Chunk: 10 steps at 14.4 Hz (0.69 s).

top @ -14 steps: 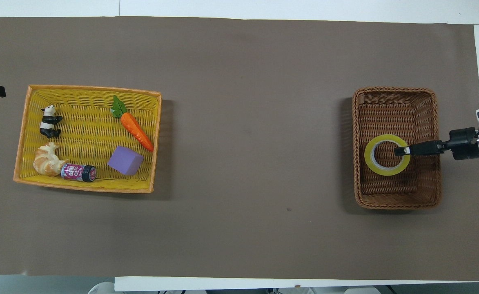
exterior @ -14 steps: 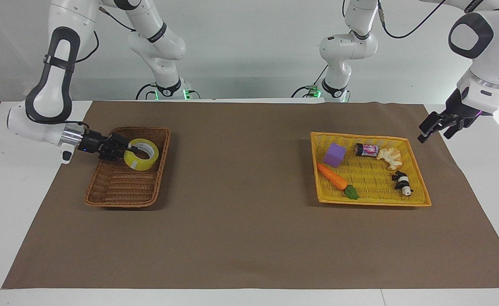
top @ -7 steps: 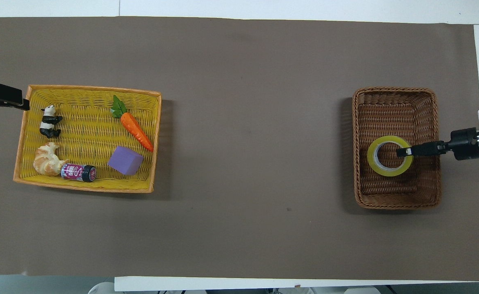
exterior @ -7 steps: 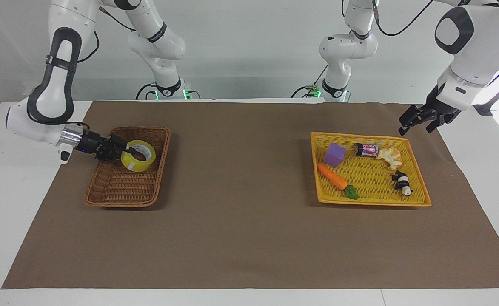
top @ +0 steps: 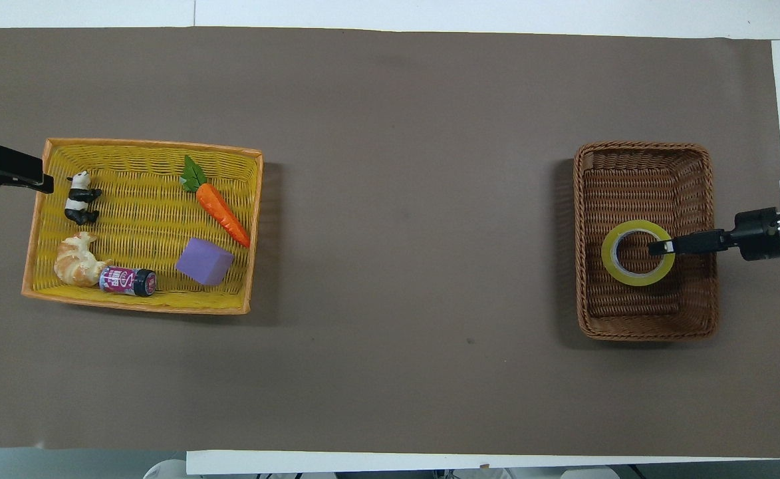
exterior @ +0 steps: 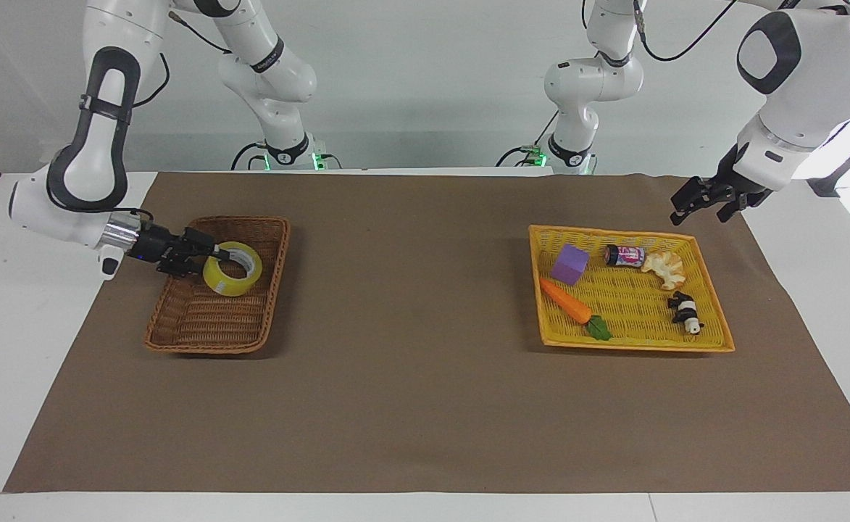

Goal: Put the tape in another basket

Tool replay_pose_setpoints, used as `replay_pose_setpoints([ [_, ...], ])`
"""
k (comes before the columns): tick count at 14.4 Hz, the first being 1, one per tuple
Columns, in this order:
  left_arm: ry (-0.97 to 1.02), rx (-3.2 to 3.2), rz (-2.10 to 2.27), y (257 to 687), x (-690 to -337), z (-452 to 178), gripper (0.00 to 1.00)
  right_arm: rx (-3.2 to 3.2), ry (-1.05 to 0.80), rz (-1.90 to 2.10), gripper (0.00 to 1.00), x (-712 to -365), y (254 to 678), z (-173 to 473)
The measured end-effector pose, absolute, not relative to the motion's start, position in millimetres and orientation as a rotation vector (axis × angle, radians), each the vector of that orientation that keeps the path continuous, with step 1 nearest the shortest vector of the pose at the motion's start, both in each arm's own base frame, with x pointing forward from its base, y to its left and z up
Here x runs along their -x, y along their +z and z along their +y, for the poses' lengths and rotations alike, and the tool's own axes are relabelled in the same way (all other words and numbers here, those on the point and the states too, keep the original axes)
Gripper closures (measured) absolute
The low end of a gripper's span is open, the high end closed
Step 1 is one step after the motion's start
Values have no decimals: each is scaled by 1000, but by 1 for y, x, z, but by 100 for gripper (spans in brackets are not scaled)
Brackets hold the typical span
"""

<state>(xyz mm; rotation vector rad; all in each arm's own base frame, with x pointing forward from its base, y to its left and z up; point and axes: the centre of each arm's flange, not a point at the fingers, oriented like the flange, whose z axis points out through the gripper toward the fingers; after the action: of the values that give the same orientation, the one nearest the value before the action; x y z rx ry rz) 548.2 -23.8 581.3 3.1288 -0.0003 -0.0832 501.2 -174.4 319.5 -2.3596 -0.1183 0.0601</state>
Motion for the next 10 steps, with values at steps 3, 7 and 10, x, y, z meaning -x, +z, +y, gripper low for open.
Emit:
replay_pose_setpoints([
  [3, -80, -3167, -18, 582, -548, -25, 0, 2439, 47, -205, 0, -515, 345, -181],
  [7, -75, -3170, -17, 583, -548, -24, 0, 2593, 5, -411, 0, -537, 413, -173],
  [10, -76, -3170, -19, 583, -548, -24, 0, 2719, 13, -500, 0, -544, 462, -150],
])
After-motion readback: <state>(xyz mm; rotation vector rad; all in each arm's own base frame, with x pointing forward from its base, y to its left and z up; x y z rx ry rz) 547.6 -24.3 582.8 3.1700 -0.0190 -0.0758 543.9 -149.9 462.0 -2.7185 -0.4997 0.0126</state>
